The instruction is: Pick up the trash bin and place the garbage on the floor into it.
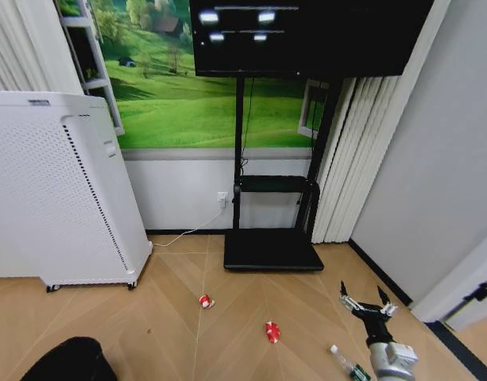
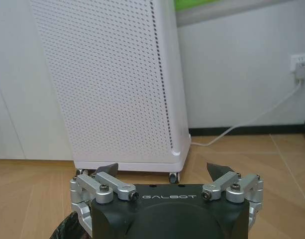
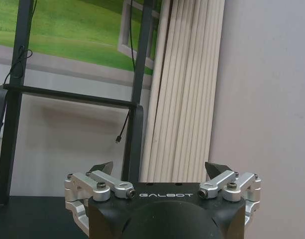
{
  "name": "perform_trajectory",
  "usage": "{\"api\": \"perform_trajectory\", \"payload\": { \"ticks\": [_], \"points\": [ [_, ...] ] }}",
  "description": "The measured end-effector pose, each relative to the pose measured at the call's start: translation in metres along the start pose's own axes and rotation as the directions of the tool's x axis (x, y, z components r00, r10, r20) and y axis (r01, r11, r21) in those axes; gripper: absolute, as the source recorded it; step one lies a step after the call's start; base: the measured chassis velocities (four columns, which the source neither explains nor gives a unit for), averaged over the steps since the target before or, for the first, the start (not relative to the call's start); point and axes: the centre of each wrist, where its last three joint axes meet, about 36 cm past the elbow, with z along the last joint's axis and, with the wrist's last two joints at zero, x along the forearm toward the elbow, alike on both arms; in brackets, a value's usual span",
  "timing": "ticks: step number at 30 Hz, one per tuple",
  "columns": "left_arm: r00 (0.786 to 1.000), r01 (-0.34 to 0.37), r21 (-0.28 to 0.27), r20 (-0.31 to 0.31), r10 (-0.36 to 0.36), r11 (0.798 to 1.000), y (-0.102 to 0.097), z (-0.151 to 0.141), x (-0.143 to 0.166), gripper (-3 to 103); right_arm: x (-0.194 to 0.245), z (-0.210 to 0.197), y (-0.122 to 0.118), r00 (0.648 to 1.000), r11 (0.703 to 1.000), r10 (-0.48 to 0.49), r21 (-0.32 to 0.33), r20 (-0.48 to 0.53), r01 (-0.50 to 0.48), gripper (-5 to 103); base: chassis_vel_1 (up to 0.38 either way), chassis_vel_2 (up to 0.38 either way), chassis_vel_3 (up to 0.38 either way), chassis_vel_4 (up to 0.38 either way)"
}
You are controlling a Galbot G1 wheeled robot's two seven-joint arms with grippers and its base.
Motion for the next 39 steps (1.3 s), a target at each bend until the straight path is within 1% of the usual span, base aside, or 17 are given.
{"api": "perform_trajectory", "payload": {
  "ticks": [4,6,10,11,15,16,17,19,20,22,23,26,28,29,33,36,39],
  "points": [
    [0.996,0.087,0.102,0.01,-0.089,0.991,0.003,0.014,0.016,99,-0.003,0.002,0.0,1.0,1.0,0.002,-0.006,-0.001,-0.002,100,0.0,0.0,0.0,0.0],
    [0.995,0.098,0.11,0.008,-0.099,0.989,0.004,0.015,0.018,99,-0.003,0.002,0.0,1.0,1.0,0.002,-0.005,-0.002,-0.002,100,0.0,0.0,0.0,0.0],
    [0.964,0.267,0.247,-0.073,-0.257,0.932,-0.001,0.023,0.045,98,-0.01,0.003,0.001,1.0,1.0,-0.007,-0.012,-0.007,0.007,100,0.0,0.0,0.0,0.0],
    [0.964,0.267,0.247,-0.073,-0.257,0.932,-0.001,0.023,0.045,98,-0.01,0.003,0.001,1.0,1.0,-0.007,-0.012,-0.007,0.007,100,0.0,0.0,0.0,0.0],
    [0.943,0.331,0.485,-0.205,-0.263,0.81,-0.015,0.019,0.05,97,-0.014,0.007,0.003,1.0,1.0,-0.011,-0.022,-0.018,0.011,100,0.0,0.0,0.0,0.0],
    [0.943,0.331,0.485,-0.205,-0.263,0.81,-0.015,0.019,0.05,97,-0.014,0.007,0.003,1.0,1.0,-0.011,-0.022,-0.018,0.011,100,0.0,0.0,0.0,0.0],
    [0.945,0.326,0.53,-0.216,-0.248,0.783,-0.016,0.015,0.049,97,-0.014,0.008,0.003,1.0,1.0,-0.011,-0.023,-0.02,0.011,100,0.0,0.0,0.0,0.0],
    [0.941,0.337,0.658,-0.262,-0.215,0.674,-0.015,0.003,0.043,96,-0.015,0.011,0.002,1.0,1.0,-0.01,-0.029,-0.025,0.009,100,0.0,0.0,0.0,0.0],
    [0.941,0.337,0.658,-0.262,-0.215,0.674,-0.015,0.003,0.043,96,-0.015,0.011,0.002,1.0,1.0,-0.01,-0.029,-0.025,0.009,100,0.0,0.0,0.0,0.0],
    [0.928,0.37,0.703,-0.307,-0.21,0.608,-0.008,-0.005,0.039,94,-0.016,0.014,-0.001,1.0,1.0,-0.003,-0.03,-0.031,0.002,100,0.0,0.0,0.0,0.0],
    [0.928,0.37,0.703,-0.307,-0.21,0.608,-0.008,-0.005,0.039,94,-0.016,0.014,-0.001,1.0,1.0,-0.003,-0.03,-0.031,0.002,100,0.0,0.0,0.0,0.0],
    [0.902,0.43,0.727,-0.372,-0.219,0.535,0.006,-0.016,0.042,88,-0.015,0.023,-0.009,0.999,1.0,0.009,-0.028,-0.046,-0.011,100,0.0,0.0,0.0,0.0],
    [0.897,0.44,0.729,-0.382,-0.222,0.525,0.007,-0.017,0.043,88,-0.015,0.024,-0.01,0.999,1.0,0.011,-0.028,-0.048,-0.012,100,0.0,0.0,0.0,0.0],
    [0.883,0.467,0.73,-0.407,-0.233,0.499,0.008,-0.018,0.045,86,-0.016,0.026,-0.011,0.999,0.999,0.014,-0.03,-0.051,-0.015,100,0.0,0.0,0.0,0.0],
    [0.852,0.524,0.712,-0.44,-0.283,0.467,0.016,-0.022,0.047,86,-0.018,0.03,-0.013,0.998,0.999,0.018,-0.035,-0.056,-0.02,100,0.0,0.0,0.0,0.0],
    [0.829,0.556,0.704,-0.431,-0.357,0.442,0.043,-0.037,0.045,85,-0.019,0.035,-0.013,0.998,0.999,0.017,-0.038,-0.063,-0.019,100,0.0,0.0,0.0,0.0],
    [0.811,0.579,0.683,-0.426,-0.4,0.446,0.069,-0.04,0.044,86,-0.02,0.04,-0.013,0.998,0.999,0.014,-0.041,-0.069,-0.017,100,0.0,0.0,0.0,0.0]
  ]
}}
